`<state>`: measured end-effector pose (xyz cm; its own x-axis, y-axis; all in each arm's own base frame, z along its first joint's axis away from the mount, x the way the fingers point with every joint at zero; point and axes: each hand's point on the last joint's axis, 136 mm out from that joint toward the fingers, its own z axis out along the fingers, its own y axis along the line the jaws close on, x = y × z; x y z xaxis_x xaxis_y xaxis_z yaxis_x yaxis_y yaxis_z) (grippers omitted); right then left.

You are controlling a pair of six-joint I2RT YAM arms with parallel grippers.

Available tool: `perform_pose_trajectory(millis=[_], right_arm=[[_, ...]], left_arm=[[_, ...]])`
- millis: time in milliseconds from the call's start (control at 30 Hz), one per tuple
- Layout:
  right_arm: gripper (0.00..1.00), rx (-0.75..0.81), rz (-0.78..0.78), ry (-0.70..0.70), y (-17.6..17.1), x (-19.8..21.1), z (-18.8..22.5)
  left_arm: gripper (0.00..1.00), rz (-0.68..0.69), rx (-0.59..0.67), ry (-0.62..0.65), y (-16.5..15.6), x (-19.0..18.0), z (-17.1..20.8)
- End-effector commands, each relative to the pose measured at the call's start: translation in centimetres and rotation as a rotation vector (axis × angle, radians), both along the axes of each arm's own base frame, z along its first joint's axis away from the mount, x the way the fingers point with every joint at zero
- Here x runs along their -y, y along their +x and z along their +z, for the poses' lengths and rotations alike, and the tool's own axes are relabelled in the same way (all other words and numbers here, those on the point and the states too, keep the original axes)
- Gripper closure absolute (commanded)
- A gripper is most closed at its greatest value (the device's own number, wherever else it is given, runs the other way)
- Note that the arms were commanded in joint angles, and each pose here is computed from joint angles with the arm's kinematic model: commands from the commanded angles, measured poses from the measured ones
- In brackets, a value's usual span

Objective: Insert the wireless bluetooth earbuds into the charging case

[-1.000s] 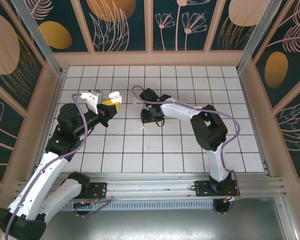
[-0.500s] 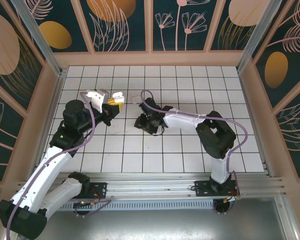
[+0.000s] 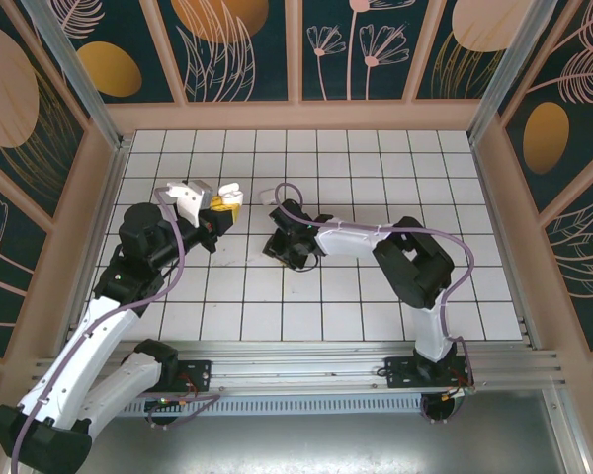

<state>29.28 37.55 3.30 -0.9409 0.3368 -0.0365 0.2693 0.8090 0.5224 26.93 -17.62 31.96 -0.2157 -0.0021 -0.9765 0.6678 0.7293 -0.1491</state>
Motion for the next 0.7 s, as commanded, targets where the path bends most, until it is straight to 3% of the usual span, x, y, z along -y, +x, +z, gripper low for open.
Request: perform_pose_trajectory(millis=[0,400,667], right_arm=[[0.57,0.026,-0.044,-0.024,1.5,1.0,-0.3],[0.63,0.073,-0.008,-0.11,3.5,0.8,-0.7],[0.69,0.061,0.097,-0.209,4.0,0.4,-1.6]], left_arm=[[0.98,0.006,0.025,0.012,-0.1,-0.2,0.2],[0.98,0.003,0.015,0.015,-0.1,-0.1,-0.3],[0.98,0.004,0.009,0.016,-0.3,-0.2,-0.5]])
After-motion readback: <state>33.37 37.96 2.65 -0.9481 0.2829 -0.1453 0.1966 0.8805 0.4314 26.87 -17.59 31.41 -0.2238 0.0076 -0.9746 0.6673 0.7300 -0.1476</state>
